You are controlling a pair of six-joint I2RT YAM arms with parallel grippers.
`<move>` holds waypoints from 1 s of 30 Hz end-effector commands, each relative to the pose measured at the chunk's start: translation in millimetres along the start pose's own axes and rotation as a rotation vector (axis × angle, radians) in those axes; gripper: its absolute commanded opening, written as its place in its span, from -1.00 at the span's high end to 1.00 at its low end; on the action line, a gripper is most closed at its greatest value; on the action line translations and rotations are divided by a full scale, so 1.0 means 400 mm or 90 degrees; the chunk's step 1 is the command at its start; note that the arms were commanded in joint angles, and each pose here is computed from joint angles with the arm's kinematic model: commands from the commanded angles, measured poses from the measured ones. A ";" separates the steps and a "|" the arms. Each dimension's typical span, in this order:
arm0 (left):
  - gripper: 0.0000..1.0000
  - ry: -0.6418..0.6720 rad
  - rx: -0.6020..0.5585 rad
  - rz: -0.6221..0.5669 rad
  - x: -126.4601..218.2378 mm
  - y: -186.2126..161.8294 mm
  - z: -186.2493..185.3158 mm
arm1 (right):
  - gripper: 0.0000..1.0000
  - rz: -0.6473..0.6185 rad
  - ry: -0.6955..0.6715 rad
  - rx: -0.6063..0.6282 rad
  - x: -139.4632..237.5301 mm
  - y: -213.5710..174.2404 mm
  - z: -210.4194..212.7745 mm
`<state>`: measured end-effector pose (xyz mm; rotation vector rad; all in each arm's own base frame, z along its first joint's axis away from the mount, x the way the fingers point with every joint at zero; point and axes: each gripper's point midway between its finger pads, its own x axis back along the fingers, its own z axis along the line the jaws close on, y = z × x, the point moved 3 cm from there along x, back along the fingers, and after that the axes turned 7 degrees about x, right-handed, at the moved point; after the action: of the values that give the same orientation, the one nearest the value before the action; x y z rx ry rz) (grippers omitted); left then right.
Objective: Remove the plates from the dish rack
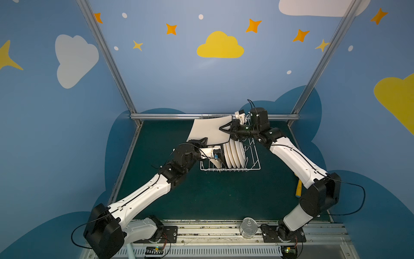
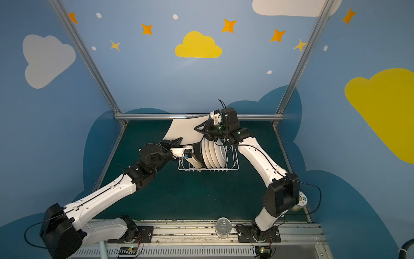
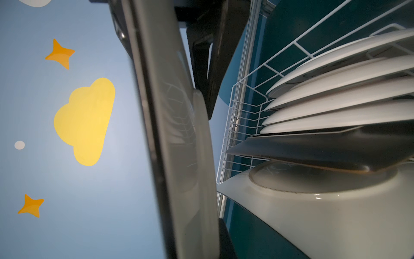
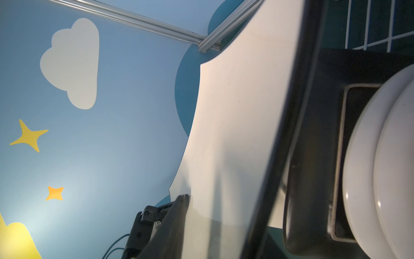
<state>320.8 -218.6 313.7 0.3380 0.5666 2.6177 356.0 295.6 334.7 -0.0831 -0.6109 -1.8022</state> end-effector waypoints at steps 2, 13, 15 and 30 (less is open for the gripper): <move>0.90 0.147 0.032 -0.087 0.041 0.079 0.151 | 0.37 0.011 0.024 0.003 -0.013 0.006 0.023; 0.78 0.155 0.033 -0.063 0.028 0.065 0.150 | 0.96 0.023 0.052 0.014 -0.020 0.011 0.038; 0.75 0.161 0.043 -0.049 0.024 0.055 0.151 | 1.00 0.024 0.067 0.017 -0.019 0.013 0.047; -0.99 0.121 0.103 -0.013 0.039 0.013 0.110 | 1.00 -0.070 0.152 0.025 0.065 0.109 0.086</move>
<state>325.6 -210.5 333.8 0.2106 0.7287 2.6321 377.3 287.4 327.6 -0.0970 -0.4693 -1.8362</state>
